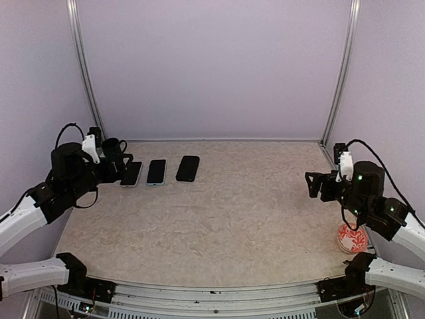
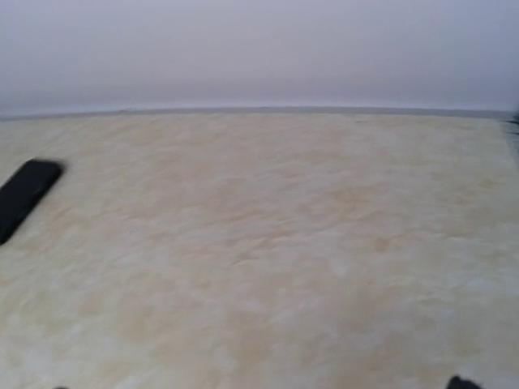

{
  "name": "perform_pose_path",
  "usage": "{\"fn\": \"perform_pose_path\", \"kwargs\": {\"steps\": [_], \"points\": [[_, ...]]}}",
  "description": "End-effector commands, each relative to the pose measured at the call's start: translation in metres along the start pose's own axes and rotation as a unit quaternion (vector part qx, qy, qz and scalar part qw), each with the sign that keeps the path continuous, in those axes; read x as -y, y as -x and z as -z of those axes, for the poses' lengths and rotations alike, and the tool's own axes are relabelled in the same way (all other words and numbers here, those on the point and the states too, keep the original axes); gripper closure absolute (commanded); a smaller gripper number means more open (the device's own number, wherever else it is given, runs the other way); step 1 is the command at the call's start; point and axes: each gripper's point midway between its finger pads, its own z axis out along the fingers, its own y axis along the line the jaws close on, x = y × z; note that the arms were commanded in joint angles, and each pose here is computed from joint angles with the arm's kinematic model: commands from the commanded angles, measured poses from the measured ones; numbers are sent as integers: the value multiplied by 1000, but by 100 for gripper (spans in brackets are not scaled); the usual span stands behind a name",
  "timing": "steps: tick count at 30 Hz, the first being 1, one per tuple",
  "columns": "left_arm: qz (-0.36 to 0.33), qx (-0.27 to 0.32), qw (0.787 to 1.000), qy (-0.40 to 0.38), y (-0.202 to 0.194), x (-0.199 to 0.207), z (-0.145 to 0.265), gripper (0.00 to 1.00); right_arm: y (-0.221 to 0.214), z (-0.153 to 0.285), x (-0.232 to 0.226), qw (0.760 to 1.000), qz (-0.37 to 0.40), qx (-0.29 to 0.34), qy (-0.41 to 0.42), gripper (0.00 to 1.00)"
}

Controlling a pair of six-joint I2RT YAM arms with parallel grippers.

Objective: Put the phone into the phone case
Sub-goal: Reset both arms

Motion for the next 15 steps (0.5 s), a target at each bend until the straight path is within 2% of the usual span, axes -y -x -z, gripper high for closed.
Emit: {"fn": "perform_pose_path", "kwargs": {"steps": [1, 3, 5, 10, 15], "points": [[5, 52, 999, -13, 18, -26, 10, 1, 8, -2, 27, 1000, -14, 10, -5, 1], [34, 52, 998, 11, 13, -49, 8, 1, 10, -4, 38, 1000, -24, 9, -5, 1], [44, 62, 997, -1, 12, -48, 8, 1, 13, -3, 44, 1000, -20, 9, -15, 1], [32, 67, 997, 6, 15, -50, 10, 1, 8, -4, 62, 997, -20, -14, -69, 0], [27, 76, 996, 22, 14, -56, 16, 1, 4, -15, 57, 998, -10, -27, -56, 1]]}}
